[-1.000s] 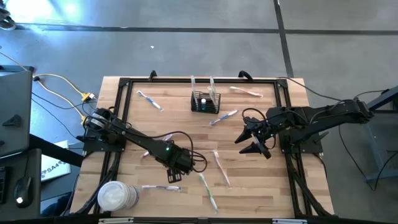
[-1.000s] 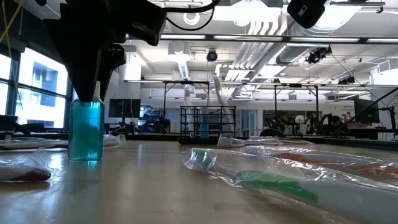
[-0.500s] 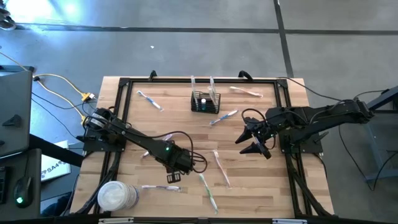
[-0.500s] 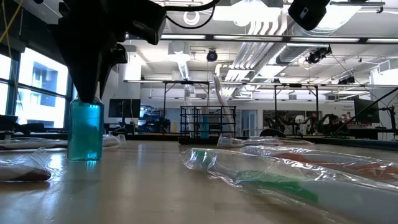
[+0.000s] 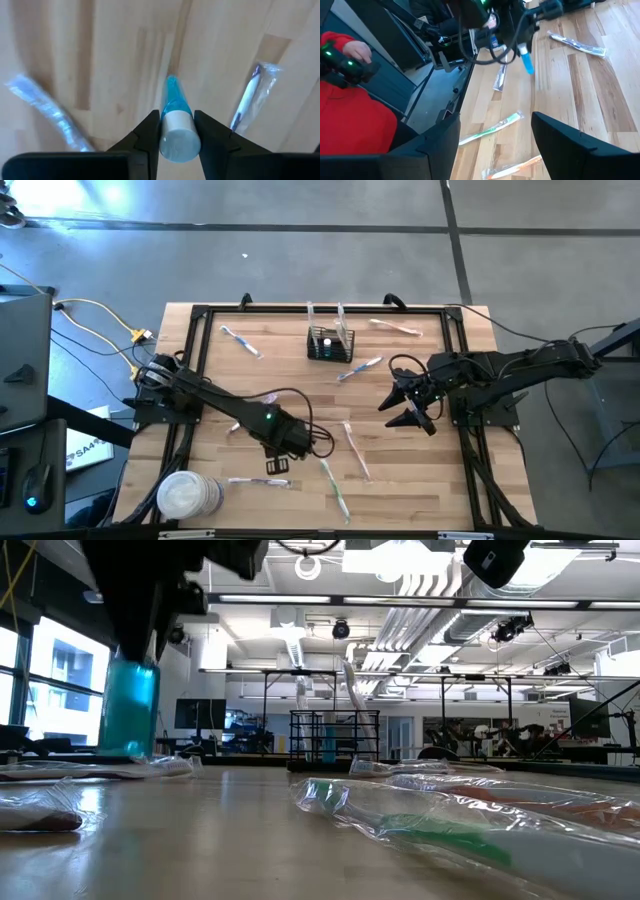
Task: Pick & Place toothbrushing station
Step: Put the blue mouthwash into the mesh organizer
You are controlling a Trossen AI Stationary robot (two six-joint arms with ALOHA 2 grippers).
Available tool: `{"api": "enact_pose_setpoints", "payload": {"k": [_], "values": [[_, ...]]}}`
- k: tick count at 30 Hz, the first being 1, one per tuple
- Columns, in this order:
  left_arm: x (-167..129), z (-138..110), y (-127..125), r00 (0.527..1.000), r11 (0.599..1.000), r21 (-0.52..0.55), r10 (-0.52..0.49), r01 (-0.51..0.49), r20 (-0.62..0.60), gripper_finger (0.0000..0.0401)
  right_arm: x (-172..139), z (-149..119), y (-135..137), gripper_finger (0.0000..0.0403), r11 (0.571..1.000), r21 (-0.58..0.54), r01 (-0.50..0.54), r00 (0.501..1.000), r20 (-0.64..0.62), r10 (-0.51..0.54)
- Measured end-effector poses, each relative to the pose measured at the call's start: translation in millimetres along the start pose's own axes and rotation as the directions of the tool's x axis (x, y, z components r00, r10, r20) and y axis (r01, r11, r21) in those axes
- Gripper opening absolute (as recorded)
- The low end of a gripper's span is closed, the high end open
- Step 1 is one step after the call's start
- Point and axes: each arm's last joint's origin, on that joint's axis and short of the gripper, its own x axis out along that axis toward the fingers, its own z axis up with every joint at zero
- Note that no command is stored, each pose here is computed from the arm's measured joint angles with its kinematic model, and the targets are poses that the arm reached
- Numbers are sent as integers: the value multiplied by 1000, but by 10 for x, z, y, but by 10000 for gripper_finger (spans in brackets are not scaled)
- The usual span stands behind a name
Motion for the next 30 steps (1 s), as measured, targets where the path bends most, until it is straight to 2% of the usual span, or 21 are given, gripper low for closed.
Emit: {"api": "enact_pose_setpoints", "payload": {"k": [5, 8, 12, 15, 23, 30], "values": [[-521, 196, 182, 998, 999, -49, -8, 11, 56, 92, 0, -1, 2, 239, 1000, 29, -8, 1000, -3, 8], [-884, 325, 369, 991, 988, -150, -27, 47, 133, 92, -14, -1, 15, 239, 998, 50, -34, 999, -8, 34], [-1264, 476, 647, 963, 938, -321, -45, 133, 267, 92, -52, -10, 56, 239, 995, 90, -35, 999, 0, 36], [-1473, 561, 863, 933, 893, -404, -47, 199, 356, 92, -68, -20, 106, 239, 996, 86, -35, 999, 12, 34], [-1658, 748, 1348, 869, 810, -504, -14, 299, 494, 92, -109, -71, 251, 239, 998, 57, -6, 999, 41, 4], [-1441, 990, 1671, 886, 724, -601, -31, 339, 462, 92, -97, -105, 317, 239, 999, 40, 28, 998, 54, -31]]}}
